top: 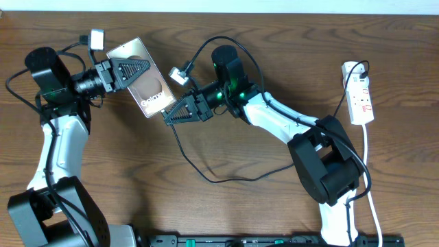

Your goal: Plug charger to phone and switch on socket

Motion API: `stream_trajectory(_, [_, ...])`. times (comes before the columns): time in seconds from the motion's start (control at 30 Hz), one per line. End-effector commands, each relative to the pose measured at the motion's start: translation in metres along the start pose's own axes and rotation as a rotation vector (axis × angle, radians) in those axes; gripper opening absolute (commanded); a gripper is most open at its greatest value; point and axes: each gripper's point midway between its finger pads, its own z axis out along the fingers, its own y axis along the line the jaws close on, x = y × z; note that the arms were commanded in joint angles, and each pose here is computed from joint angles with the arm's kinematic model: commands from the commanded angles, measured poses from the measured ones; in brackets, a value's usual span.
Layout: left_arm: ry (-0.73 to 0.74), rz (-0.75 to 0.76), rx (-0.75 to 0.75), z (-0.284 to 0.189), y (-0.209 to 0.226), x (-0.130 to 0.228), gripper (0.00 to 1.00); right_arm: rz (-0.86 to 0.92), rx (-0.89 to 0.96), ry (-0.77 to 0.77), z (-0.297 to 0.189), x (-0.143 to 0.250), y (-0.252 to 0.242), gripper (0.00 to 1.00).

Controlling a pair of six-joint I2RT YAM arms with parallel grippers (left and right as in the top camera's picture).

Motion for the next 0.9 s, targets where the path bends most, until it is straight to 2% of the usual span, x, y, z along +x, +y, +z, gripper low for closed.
stream_trajectory(0.0, [0.019, 0.045, 0.021, 0.0, -0.005, 0.003, 0.07, 0.017, 0.015, -0.01, 0.002, -0.005, -0.002, 0.01])
stream_trajectory(0.87, [0.021, 0.028, 0.021, 0.0, -0.004, 0.004, 0.07, 0.014, 0.077, -0.063, -0.007, -0.014, -0.013, 0.01])
